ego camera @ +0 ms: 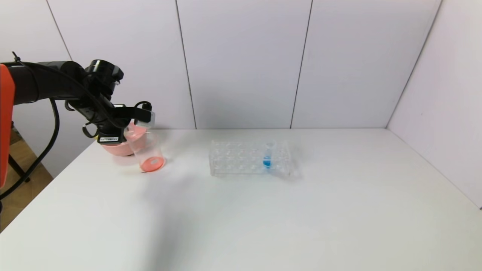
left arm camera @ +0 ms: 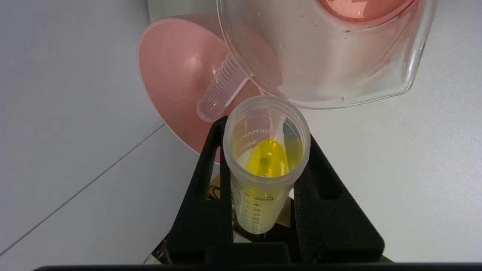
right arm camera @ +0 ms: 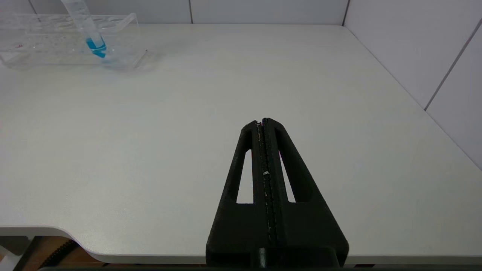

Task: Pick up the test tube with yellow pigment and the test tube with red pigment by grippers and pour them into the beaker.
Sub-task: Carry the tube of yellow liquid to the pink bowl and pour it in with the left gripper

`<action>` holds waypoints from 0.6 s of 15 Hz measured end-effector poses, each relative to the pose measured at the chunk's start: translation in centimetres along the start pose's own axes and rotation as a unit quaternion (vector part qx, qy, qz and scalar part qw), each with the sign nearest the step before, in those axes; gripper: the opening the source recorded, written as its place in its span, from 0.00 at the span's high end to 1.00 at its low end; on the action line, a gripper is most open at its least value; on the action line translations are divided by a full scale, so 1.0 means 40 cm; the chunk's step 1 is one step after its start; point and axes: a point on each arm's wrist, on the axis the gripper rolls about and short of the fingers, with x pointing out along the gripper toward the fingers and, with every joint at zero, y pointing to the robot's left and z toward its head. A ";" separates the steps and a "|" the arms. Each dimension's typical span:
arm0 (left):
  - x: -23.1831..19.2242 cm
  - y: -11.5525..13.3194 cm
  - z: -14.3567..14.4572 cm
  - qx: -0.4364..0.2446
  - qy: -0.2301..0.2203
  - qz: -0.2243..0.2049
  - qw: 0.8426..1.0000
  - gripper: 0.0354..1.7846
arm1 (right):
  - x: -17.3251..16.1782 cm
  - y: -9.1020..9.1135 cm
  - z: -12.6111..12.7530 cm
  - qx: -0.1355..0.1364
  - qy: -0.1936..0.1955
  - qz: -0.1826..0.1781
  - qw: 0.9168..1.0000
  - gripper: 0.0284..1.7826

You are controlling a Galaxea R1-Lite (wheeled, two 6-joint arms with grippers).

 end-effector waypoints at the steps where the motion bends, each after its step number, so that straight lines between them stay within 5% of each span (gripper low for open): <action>1: 0.000 0.000 0.002 0.001 0.005 0.001 1.000 0.75 | 0.000 0.000 0.000 0.000 0.000 0.000 1.000 0.95; 9: -0.011 -0.003 0.018 0.012 0.032 0.006 0.999 0.75 | 0.000 0.000 0.000 0.000 0.000 0.000 1.000 0.95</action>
